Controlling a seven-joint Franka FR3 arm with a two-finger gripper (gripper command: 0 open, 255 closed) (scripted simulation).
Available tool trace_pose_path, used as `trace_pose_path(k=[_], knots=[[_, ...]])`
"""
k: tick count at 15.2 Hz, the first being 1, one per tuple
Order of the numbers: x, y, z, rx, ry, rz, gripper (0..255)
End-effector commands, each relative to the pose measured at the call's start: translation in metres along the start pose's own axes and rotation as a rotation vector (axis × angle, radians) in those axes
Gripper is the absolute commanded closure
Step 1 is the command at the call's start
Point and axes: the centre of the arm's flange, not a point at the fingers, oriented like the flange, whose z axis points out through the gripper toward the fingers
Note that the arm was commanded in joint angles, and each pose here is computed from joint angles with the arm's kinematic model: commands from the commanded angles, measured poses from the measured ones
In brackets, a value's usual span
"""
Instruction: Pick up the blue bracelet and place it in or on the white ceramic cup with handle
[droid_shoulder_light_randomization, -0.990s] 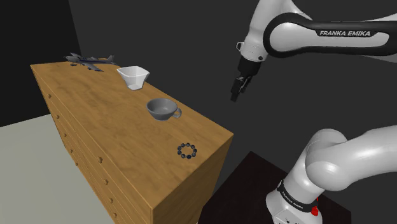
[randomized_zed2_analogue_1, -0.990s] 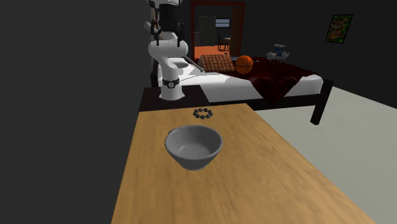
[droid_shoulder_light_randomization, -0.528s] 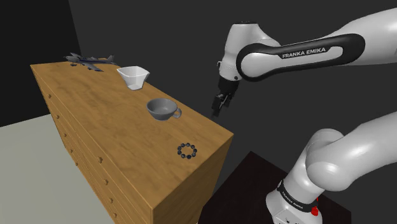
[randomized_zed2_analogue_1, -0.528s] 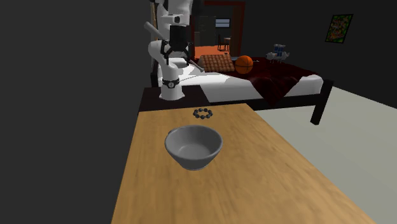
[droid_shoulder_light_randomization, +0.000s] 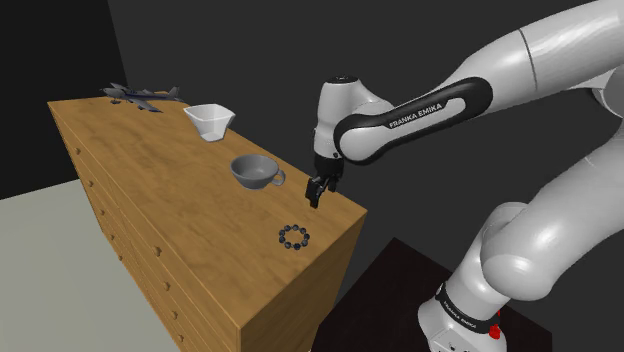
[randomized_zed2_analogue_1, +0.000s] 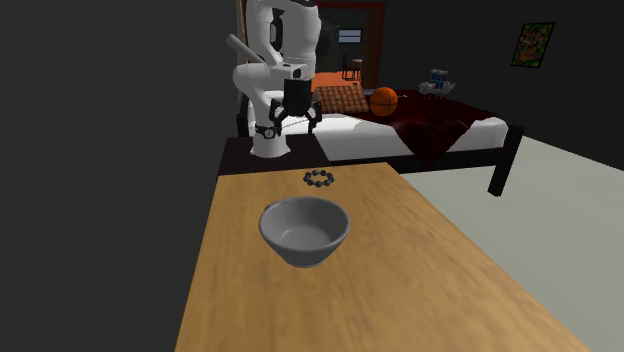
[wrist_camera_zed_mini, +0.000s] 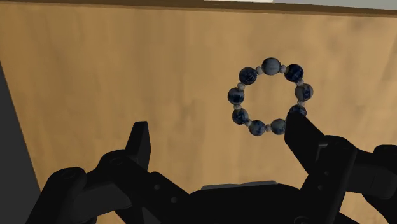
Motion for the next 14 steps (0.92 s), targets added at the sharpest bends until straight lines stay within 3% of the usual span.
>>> trace_pose_path(k=[1,7,14], knots=[[0.011,-0.009,0.023,0.000,-0.011,0.005,0],[0.044,-0.040,0.087,-0.002,-0.043,0.018,0],[0.043,-0.039,0.124,-0.002,-0.043,0.018,0]])
